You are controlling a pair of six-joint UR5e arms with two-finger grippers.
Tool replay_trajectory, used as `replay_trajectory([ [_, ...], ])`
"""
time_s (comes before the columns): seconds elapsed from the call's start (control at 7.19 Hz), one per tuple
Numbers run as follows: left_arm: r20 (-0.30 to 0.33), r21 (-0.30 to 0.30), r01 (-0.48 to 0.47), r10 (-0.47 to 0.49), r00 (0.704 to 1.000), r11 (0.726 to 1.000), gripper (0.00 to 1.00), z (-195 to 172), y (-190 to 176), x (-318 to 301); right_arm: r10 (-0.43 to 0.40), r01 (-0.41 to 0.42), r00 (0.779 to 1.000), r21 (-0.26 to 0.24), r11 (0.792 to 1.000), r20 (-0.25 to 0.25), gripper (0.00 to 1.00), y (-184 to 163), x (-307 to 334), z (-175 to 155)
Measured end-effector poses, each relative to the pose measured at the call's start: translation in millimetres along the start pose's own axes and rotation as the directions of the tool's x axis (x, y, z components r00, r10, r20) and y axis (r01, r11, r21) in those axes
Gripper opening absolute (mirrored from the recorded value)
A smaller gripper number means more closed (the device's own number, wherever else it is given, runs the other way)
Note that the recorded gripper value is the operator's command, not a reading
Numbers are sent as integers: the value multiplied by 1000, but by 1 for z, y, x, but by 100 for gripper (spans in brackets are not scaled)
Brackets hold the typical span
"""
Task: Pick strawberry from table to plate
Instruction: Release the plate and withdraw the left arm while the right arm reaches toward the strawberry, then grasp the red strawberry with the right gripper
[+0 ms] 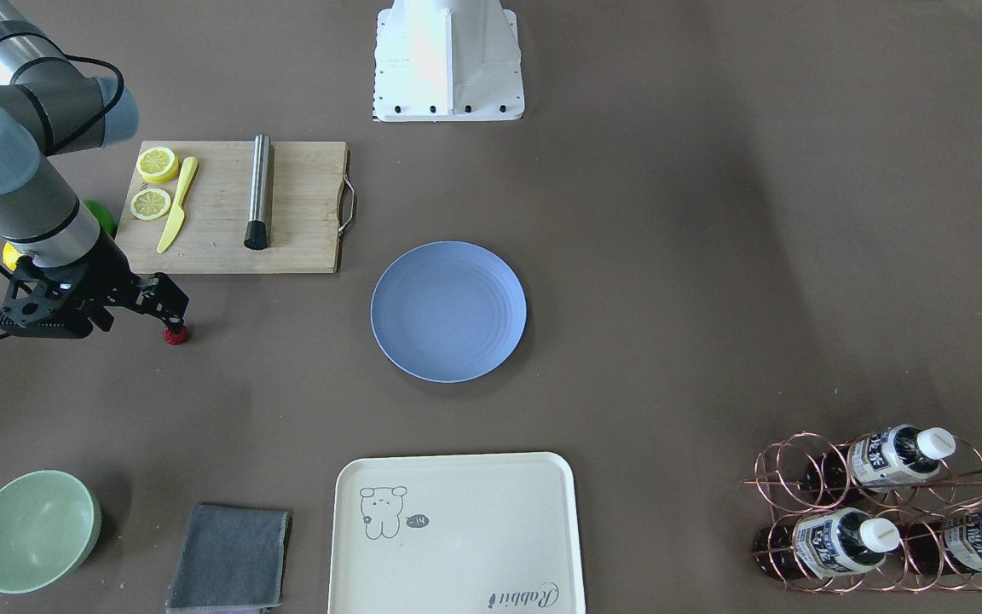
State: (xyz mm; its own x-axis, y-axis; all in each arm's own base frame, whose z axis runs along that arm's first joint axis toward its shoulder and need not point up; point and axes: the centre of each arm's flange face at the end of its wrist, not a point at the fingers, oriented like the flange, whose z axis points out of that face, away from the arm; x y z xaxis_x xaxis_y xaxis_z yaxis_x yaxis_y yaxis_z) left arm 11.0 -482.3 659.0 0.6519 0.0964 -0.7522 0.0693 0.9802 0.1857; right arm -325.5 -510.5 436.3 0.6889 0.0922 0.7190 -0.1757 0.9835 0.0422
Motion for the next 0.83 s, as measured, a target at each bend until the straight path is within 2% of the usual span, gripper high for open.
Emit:
replay_trajectory([
  [0.14,5,-7,16,-16,1000,1000,98,0,7,-11,1,-1,1000,1,1000,-13,97,7,-5,9],
  [0.56,7,-22,37,-37,999,999,98,2,19,-22,-4,3,999,-1,1000,-50,83,22,-9,30],
  [0.83,7,-23,38,-38,999,999,98,3,20,-22,-8,7,998,-3,1000,-60,80,25,-9,36],
])
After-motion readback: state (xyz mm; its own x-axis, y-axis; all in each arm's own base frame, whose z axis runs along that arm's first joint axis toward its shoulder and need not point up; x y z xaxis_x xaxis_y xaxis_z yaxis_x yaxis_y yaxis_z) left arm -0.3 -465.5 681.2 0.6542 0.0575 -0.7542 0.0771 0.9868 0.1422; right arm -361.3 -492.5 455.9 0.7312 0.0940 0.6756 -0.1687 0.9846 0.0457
